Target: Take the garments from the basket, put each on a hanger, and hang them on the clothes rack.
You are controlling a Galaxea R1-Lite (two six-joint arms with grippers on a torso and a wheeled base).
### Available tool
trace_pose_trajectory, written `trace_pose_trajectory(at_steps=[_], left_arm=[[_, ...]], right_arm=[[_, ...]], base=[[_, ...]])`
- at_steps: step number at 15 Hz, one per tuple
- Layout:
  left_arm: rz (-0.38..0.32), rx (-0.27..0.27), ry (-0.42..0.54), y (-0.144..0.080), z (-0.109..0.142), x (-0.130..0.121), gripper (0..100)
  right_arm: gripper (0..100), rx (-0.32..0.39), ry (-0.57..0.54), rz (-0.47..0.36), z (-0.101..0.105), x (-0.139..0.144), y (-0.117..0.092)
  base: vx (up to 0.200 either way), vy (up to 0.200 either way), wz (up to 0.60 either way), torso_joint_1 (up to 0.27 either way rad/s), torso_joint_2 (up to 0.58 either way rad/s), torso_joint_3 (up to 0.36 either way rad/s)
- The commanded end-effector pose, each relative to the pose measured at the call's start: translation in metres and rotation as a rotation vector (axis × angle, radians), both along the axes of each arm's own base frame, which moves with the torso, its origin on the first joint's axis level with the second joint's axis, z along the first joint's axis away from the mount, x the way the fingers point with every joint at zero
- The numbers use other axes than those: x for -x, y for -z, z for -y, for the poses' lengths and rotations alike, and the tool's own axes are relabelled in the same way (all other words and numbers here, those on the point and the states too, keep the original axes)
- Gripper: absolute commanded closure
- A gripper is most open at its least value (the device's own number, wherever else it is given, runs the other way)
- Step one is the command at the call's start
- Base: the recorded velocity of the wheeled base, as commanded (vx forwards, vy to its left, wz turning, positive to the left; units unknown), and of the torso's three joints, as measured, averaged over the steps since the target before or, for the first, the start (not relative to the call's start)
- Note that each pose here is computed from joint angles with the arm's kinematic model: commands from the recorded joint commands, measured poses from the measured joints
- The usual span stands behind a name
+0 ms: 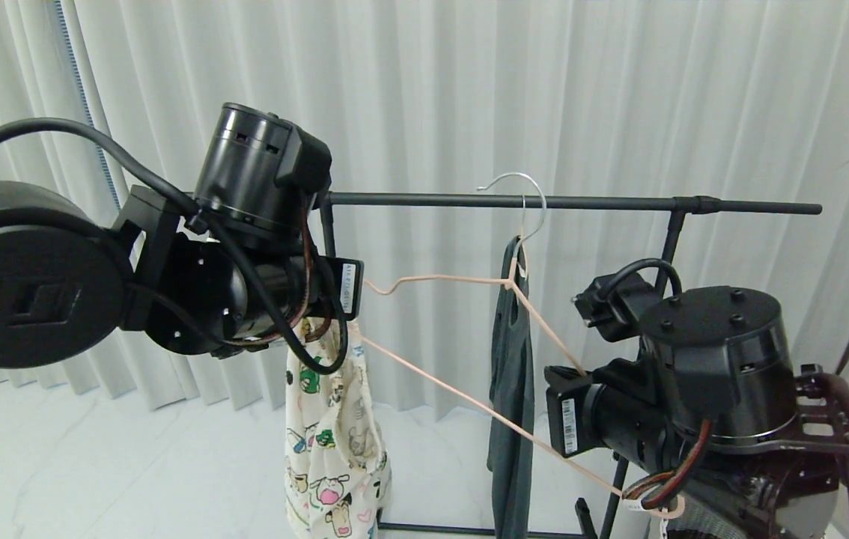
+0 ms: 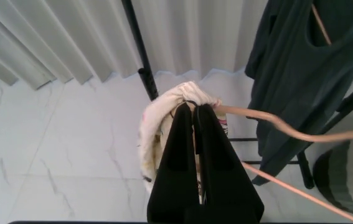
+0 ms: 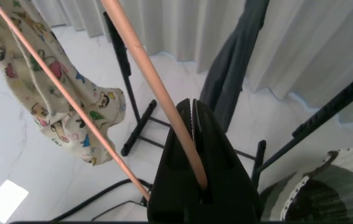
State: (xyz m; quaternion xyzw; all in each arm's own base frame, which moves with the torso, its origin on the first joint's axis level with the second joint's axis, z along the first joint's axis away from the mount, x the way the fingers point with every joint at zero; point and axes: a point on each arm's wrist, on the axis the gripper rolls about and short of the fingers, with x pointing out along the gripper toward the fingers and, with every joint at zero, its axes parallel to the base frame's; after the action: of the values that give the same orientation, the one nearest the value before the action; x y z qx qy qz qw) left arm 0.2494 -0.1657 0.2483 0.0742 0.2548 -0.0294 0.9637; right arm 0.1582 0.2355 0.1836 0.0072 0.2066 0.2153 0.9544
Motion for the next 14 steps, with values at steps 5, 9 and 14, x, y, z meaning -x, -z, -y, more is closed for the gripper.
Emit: trace_pose_trajectory(at_steps=[5, 9, 14], left_arm=[[0.036, 0.029, 0.027, -0.016, -0.003, 0.018, 100], [0.067, 0.077, 0.085, -0.033, -0.003, 0.047, 100], [0.107, 0.177, 0.173, -0.052, 0.013, 0.068, 100]], right_arm=[[100, 0.034, -0.015, -0.023, -0.016, -0.008, 0.017], [100, 0.016, -0.021, -0.014, -0.031, -0.015, 0.015], [100, -0.050, -0.107, 0.014, -0.065, -0.007, 0.012]], base=[[0.000, 0.000, 0.00, 0.000, 0.00, 0.000], [0.000, 0.000, 0.00, 0.000, 0.00, 0.000], [0.000, 0.000, 0.00, 0.000, 0.00, 0.000]])
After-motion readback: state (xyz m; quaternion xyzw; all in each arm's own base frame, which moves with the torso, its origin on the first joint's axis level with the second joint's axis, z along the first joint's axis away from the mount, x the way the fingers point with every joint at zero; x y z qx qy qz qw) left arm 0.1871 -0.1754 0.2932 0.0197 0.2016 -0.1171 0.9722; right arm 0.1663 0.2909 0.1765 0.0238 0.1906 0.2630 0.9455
